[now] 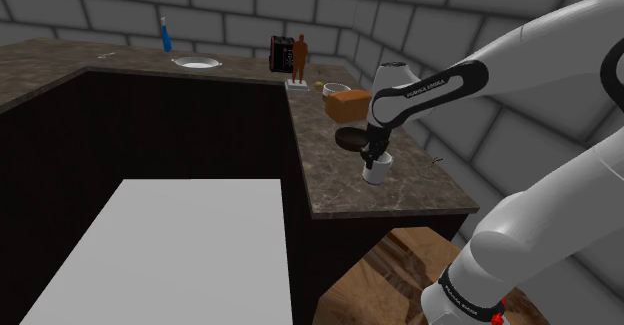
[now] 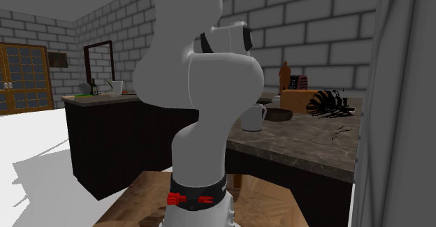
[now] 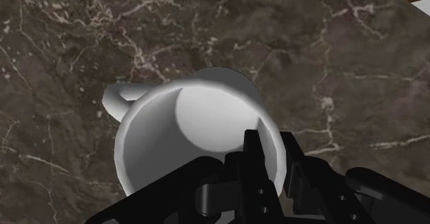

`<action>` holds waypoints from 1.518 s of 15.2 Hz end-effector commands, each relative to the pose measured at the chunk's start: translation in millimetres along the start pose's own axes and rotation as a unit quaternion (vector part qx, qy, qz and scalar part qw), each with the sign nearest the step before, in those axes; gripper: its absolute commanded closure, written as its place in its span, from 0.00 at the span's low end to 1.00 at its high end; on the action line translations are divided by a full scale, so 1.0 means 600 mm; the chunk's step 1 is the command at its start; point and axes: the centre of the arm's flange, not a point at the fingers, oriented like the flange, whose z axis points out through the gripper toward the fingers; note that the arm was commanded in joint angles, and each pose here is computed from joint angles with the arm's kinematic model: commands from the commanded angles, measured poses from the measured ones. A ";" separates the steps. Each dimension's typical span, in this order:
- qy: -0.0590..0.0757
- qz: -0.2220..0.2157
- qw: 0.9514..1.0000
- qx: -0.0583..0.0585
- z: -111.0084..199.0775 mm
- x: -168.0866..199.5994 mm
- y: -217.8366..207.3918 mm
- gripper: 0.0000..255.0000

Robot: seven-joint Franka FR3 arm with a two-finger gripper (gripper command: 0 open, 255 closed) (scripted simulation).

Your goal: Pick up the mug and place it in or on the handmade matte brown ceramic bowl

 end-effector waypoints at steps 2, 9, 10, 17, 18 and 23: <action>0.000 0.000 1.000 0.000 -0.022 -0.001 0.002 1.00; 0.000 0.000 1.000 0.000 -0.084 -0.003 0.006 1.00; 0.000 0.000 1.000 0.000 -0.092 -0.004 0.007 1.00; 0.000 0.000 1.000 0.000 -0.154 -0.006 0.012 1.00; 0.000 0.000 1.000 0.000 -0.163 -0.006 0.012 1.00; 0.000 0.000 1.000 0.000 -0.200 0.010 0.027 1.00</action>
